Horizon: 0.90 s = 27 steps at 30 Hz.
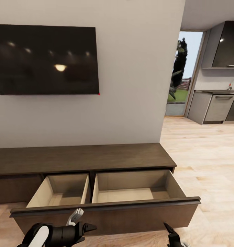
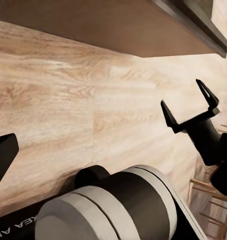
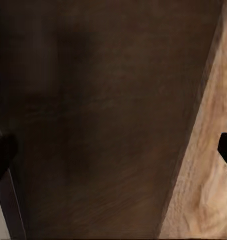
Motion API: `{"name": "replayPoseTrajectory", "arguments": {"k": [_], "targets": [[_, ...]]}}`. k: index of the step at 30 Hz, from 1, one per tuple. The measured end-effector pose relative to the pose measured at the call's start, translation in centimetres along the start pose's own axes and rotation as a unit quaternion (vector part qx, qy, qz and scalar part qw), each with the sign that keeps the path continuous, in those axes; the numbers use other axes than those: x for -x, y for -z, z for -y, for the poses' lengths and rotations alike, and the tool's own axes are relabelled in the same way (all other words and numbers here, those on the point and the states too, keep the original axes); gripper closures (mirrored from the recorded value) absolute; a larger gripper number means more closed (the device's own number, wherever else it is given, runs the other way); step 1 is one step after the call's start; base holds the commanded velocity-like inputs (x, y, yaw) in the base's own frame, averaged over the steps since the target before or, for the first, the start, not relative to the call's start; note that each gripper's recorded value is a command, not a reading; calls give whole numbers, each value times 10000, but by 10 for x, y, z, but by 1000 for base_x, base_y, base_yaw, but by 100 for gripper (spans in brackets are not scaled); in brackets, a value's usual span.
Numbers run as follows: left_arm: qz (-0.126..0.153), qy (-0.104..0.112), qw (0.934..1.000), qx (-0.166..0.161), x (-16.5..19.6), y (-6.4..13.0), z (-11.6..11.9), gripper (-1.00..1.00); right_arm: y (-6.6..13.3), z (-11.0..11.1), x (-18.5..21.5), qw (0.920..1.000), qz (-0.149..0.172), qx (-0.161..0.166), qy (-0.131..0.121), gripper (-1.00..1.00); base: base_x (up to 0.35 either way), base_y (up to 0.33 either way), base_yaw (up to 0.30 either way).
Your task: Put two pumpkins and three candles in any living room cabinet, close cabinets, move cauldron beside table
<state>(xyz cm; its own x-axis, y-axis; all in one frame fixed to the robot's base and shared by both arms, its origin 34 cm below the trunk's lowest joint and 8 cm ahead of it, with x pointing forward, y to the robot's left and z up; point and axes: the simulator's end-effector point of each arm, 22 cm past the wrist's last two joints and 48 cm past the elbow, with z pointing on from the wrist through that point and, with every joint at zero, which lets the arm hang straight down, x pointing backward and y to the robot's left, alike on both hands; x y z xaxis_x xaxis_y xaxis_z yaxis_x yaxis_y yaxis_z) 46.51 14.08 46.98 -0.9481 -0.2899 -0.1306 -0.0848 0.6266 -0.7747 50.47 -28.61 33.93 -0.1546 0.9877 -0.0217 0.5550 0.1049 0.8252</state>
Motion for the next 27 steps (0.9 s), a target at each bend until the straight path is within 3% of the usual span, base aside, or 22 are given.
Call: {"name": "replayPoseTrajectory", "arguments": {"k": [2,5,11,27], "targets": [[-1,3,10000,-3,1,2,4,-100,5,19,14,9986,50,-519,79,-100,0,0,0],[-4,4,10000,-8,3,5,9,-100,13,33,27,9948,112,-996,153,-100,0,0,0],[-7,3,10000,-15,8,12,21,-100,20,27,34,9931,155,-1151,169,-100,0,0,0],[-10,6,10000,12,19,30,47,-100,33,-5,33,9928,139,-1170,219,-100,0,0,0]]}}
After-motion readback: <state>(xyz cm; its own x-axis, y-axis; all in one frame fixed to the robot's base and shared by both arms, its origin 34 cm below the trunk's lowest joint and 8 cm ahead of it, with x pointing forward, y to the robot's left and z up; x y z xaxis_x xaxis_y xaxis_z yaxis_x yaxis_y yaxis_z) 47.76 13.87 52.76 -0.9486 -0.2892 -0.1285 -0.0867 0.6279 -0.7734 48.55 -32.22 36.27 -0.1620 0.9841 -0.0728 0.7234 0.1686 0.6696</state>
